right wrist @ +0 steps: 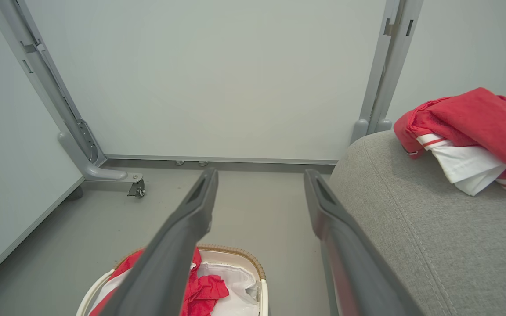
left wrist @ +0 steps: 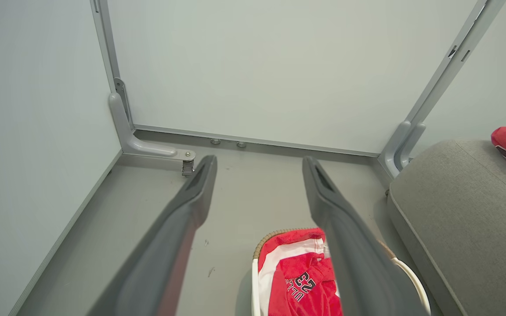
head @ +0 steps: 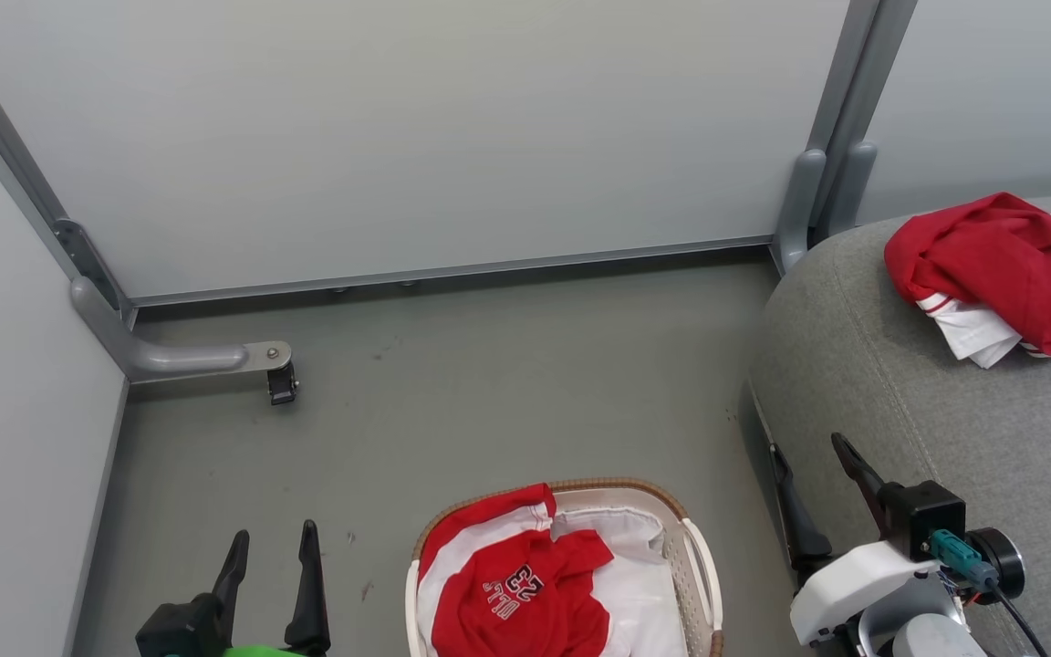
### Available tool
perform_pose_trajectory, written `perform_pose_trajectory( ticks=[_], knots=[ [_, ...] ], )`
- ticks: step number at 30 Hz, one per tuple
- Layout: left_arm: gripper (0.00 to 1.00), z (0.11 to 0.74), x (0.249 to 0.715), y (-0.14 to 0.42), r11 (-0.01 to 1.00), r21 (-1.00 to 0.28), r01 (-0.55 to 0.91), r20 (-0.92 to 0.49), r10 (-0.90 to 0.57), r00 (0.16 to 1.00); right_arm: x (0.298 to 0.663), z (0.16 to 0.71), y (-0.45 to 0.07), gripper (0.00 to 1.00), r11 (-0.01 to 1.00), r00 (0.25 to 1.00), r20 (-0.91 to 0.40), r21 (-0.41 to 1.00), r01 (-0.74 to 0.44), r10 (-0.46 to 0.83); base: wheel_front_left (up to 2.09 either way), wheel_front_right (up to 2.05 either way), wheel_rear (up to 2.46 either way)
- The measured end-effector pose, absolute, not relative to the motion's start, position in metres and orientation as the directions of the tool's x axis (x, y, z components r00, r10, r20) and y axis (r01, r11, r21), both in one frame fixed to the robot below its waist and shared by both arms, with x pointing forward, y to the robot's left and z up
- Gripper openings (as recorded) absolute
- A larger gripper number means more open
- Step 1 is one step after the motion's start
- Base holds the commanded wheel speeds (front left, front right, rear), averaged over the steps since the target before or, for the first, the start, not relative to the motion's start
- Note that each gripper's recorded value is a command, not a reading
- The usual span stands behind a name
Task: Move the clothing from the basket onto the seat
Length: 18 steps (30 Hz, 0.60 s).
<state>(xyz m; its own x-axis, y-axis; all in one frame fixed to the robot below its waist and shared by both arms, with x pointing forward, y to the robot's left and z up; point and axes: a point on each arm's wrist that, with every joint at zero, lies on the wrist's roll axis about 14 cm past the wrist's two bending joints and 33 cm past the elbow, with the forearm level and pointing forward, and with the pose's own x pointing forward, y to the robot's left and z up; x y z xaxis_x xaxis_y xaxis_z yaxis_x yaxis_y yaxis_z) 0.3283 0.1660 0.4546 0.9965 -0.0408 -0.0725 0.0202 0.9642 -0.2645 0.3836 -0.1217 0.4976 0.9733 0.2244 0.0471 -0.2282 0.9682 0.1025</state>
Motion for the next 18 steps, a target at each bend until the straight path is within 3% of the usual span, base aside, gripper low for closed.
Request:
perform_pose_trajectory(
  ticks=[9, 18],
  knots=[
    [1.00, 0.451, 0.329, 0.156, 0.964, -0.263, 0.049, -0.086, -0.074, 0.994, 0.386, 0.496, -0.125, 1.00, 0.970, 0.975, 0.044, 0.105, -0.219, 0.216, 0.00, 0.00, 0.00],
    [1.00, 0.455, 0.356, 0.119, 0.962, -0.192, 0.195, -0.075, -0.212, 0.974, 0.404, 0.504, -0.137, 1.00, 0.979, 0.981, 0.069, 0.082, -0.186, 0.181, 0.00, 0.00, 0.00]
  ],
)
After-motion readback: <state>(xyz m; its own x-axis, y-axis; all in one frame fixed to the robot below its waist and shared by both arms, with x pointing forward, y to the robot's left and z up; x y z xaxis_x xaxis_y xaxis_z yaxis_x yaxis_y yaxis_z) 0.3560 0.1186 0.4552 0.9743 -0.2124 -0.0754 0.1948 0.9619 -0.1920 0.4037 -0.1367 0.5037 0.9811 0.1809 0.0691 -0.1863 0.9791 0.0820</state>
